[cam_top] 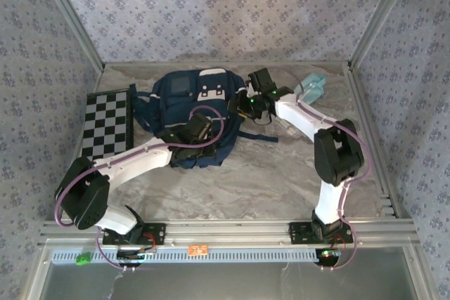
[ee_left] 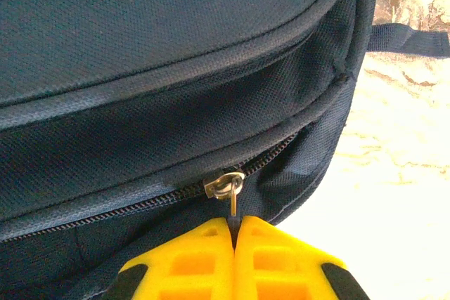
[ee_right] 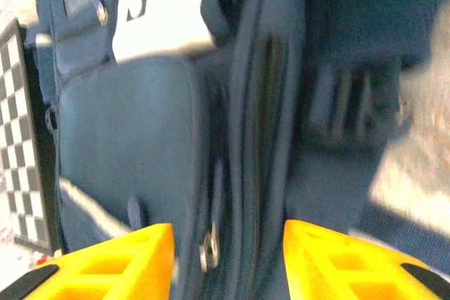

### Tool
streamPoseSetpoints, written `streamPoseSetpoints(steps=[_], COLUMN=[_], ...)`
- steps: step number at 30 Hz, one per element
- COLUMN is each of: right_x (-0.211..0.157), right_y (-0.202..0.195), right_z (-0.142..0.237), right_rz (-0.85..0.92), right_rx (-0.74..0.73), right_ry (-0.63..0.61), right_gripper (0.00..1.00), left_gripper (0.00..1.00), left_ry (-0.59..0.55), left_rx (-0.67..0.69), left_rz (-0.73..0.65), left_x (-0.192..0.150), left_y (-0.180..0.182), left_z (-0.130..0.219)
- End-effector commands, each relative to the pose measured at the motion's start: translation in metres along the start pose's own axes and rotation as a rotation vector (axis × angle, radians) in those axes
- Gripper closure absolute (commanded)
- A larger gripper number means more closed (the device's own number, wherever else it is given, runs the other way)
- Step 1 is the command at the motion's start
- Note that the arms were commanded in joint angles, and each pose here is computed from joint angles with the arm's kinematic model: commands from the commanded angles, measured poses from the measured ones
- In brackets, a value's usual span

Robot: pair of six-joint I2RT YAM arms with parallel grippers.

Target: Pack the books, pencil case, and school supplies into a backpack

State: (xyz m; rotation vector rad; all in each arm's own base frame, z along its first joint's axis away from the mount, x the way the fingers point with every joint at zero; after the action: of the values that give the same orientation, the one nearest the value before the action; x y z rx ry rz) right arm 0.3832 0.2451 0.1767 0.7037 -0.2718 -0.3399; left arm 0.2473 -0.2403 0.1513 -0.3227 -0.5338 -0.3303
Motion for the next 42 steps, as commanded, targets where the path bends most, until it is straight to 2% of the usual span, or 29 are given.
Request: streamPoseSetpoints(steps=[1, 5, 11, 14, 16, 18, 21, 30, 35, 40, 42], right_x=[-0.031, -0.054, -0.059, -0.056, -0.051, -0.047, -0.04, -0.005, 0.025, 0.05, 0.046], right_y=[0.006, 0.01, 0.009, 0.011, 0.011, 0.009, 0.006, 0.016, 0.006, 0.005, 0.014], right_z=[0.008, -0.001, -0.024, -0.032, -0.031, -0.029, -0.023, 0.019, 0.03, 0.021, 0.02], right_rz=[-0.09, -0.151, -0.199, -0.19, -0.164, -0.149, -0.145, -0.044, -0.022, -0.069, -0.068], right_rx=[0.097, 0.143, 0.117, 0.111, 0.083, 0.062, 0.066, 0.154, 0.124, 0.138, 0.167], right_ry=[0.086, 0.107, 0.085, 0.06, 0.025, 0.005, -0.01, 0.0, 0.011, 0.006, 0.015], right_gripper=[0.53, 0.53, 0.56, 0.68, 0.7, 0.86, 1.0, 1.0, 1.0, 1.0, 0.88], left_gripper=[1.0, 1.0, 1.0, 1.0, 1.0, 1.0, 1.0, 1.0, 1.0, 1.0, 1.0], left_ry=[-0.049, -0.043, -0.039, -0.038, -0.031, -0.023, -0.015, 0.063, 0.097, 0.022, -0.007], left_rx=[-0.01, -0.028, -0.048, -0.051, -0.044, -0.038, -0.011, 0.101, 0.117, -0.074, -0.057], left_rz=[0.002, 0.001, 0.003, -0.008, -0.022, -0.032, -0.052, -0.066, -0.044, -0.076, -0.084], left_x=[0.015, 0.016, 0.017, 0.018, 0.018, 0.016, 0.013, -0.024, -0.035, -0.012, 0.0], left_y=[-0.003, -0.006, -0.01, -0.011, -0.01, -0.009, -0.003, 0.041, 0.068, 0.032, 0.025], left_z=[0.008, 0.005, 0.003, 0.005, 0.006, 0.01, 0.015, 0.034, 0.032, 0.022, 0.019])
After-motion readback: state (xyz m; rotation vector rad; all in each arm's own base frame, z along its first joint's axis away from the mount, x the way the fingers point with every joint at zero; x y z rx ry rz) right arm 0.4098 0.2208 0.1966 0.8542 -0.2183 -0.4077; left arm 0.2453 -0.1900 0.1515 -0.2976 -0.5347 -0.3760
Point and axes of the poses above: each hand's point on the last joint's axis, 136 mm out from that joint toward the fingers, its own z axis back along the fingers, its own y axis along the line the jaws close on, x = y × z, the point moved 5 cm from there along z, back along the fingers, and after that the axes turned 14 degrees about -z, right-handed, at the moved point
